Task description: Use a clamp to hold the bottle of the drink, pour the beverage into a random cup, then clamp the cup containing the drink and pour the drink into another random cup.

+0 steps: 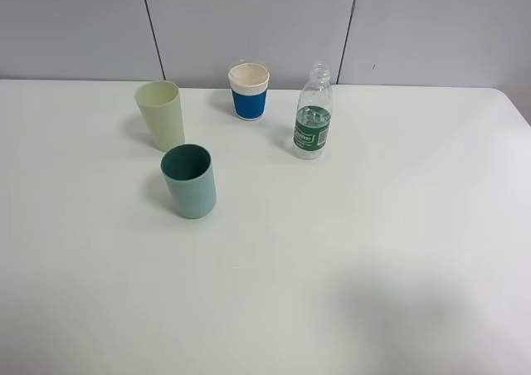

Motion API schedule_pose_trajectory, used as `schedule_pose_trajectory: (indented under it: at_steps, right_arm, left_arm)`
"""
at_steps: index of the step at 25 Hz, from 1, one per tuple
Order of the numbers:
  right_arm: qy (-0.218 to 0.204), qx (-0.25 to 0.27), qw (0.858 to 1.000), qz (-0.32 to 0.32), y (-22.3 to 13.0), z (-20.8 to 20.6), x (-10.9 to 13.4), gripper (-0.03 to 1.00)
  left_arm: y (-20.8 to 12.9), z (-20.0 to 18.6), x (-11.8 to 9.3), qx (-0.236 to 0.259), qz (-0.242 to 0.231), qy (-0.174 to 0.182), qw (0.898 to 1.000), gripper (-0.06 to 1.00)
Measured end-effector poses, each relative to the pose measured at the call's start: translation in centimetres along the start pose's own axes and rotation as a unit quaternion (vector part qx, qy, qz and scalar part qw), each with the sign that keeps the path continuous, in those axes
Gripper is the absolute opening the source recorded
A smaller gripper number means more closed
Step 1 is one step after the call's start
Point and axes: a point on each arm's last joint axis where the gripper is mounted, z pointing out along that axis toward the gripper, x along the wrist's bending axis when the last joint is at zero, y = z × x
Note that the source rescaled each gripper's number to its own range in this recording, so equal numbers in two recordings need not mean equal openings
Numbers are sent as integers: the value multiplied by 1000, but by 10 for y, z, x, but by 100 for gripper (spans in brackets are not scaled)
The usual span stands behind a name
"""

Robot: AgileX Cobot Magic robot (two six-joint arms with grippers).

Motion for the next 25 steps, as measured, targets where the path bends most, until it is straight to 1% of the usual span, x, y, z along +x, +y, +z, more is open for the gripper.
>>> schedule_pose_trajectory:
  at_steps: [7,12,14,25]
  right_arm:
    - [0,0,1000,0,0,0,0,99]
    - [0,0,1000,0,0,0,0,99]
    - [0,0,1000,0,0,0,0,99]
    - [0,0,1000,0,0,0,0,99]
  left_arm:
    - [0,0,0,0,-1,4,1000,98]
    - [0,0,0,-1,-15,34,999,98]
    - [-1,0,-1,-1,-18,40,999,99]
    - [-1,0,-1,-1,-18,41,999,99]
